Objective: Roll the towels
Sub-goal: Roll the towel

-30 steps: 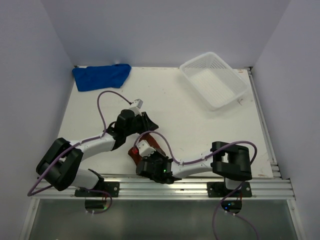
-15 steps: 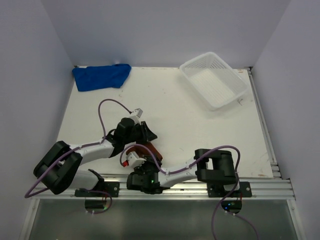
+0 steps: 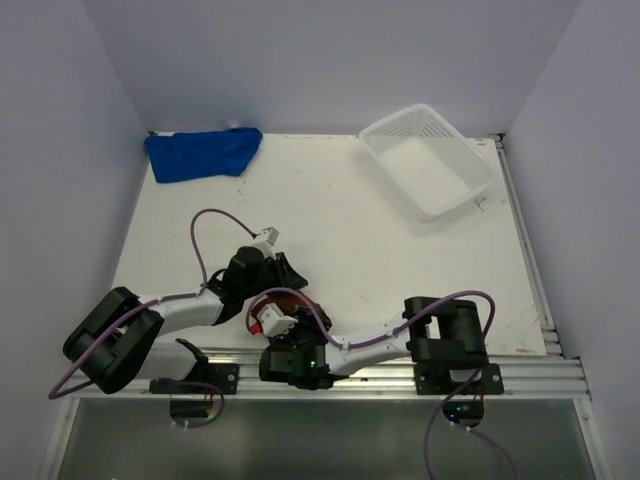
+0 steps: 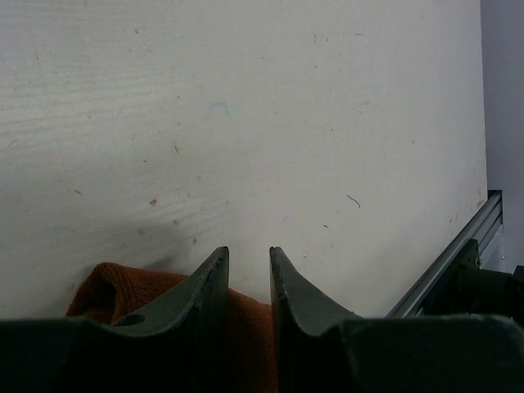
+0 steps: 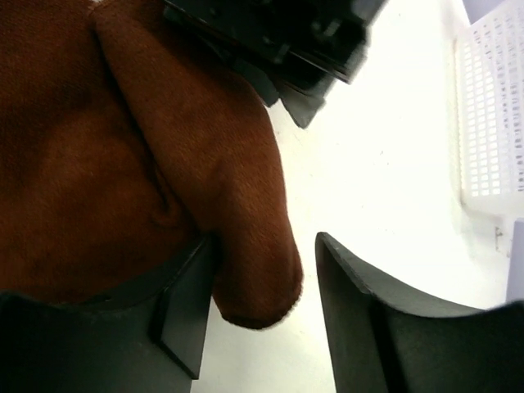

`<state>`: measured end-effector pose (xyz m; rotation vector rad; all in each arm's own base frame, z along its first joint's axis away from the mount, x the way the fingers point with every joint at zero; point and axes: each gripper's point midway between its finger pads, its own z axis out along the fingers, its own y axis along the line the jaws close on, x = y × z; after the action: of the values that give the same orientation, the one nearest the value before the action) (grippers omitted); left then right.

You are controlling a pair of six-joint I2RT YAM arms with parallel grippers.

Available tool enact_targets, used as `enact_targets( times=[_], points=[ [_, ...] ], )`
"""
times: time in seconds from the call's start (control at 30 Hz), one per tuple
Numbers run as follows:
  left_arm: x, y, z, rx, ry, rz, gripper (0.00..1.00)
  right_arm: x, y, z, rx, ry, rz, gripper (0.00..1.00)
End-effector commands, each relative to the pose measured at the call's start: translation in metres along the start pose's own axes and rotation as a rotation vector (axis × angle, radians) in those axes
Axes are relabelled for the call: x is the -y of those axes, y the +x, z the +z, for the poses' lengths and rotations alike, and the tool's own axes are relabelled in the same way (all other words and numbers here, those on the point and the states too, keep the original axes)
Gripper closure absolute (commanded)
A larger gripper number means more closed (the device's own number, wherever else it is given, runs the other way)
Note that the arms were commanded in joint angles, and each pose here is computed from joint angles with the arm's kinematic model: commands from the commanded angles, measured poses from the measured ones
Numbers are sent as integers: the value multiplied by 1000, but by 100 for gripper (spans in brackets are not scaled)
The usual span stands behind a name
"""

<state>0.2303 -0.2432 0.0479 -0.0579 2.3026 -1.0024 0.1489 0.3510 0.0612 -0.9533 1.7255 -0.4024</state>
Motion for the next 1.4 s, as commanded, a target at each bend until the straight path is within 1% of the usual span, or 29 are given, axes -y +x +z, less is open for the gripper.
enact_targets(
  times=[0.0, 0.03, 0.1, 0.2, 0.3, 0.33, 0.37, 0.4, 0.43, 0.47, 0.53, 0.57, 0.63, 0.67, 0.8, 0.93, 1.03, 1.2, 1.3, 1.33, 1.37],
  points=[
    [-6, 0, -1, 25, -16, 6, 70, 11, -19, -17, 42, -88, 176, 44],
    [-6, 1, 0, 22, -18, 8, 70, 18, -30, -22, 69, -117, 244, 42],
    [-8, 1, 0, 21, -23, 11, 70, 15, -24, -27, 63, -192, 276, 39],
    [-9, 2, 0, 21, -25, 14, 70, 25, -30, -37, 86, -292, 396, 37],
    [-11, 4, -1, 18, -31, 18, 71, 43, -31, -37, 98, -360, 537, 36],
    [-12, 4, -1, 15, -33, 19, 71, 36, -35, -41, 94, -459, 580, 36],
    [-12, 5, -1, 14, -34, 21, 71, 43, -20, -28, 50, -461, 642, 36],
    [-12, 4, 0, 15, -35, 23, 71, 53, -29, -28, 79, -488, 718, 35],
    [-13, 5, -1, 14, -36, 24, 71, 48, -37, -32, 94, -580, 770, 34],
    [-13, 4, 0, 15, -37, 24, 71, 58, -26, -16, 54, -558, 837, 34],
    [-13, 4, 0, 15, -37, 26, 72, 63, -27, -9, 50, -582, 904, 33],
    [-14, 4, -1, 14, -40, 24, 72, 60, -20, -3, 17, -613, 929, 32],
    [-14, 5, -1, 12, -40, 26, 72, 55, -23, 2, 12, -655, 964, 31],
    [-15, 5, -1, 11, -45, 26, 72, 48, -20, 3, -17, -703, 983, 31],
    [-14, 4, -3, 16, -47, 28, 72, 23, -14, 9, -71, -793, 1045, 31],
    [-14, 4, -5, 18, -47, 29, 72, -1, -1, 17, -130, -816, 1053, 30],
    [-15, 3, -5, 23, -51, 33, 72, -10, 4, 14, -151, -849, 1046, 32],
    [-16, 2, -6, 28, -57, 32, 72, -15, 5, 11, -162, -880, 1022, 38],
    [-15, 2, -5, 33, -56, 30, 72, -17, 6, 10, -168, -888, 1001, 46],
    [-16, 0, -5, 39, -59, 28, 72, -17, 6, 10, -171, -892, 996, 50],
    [-16, -1, -6, 43, -59, 29, 72, -18, 7, 10, -174, -893, 994, 51]
  ],
)
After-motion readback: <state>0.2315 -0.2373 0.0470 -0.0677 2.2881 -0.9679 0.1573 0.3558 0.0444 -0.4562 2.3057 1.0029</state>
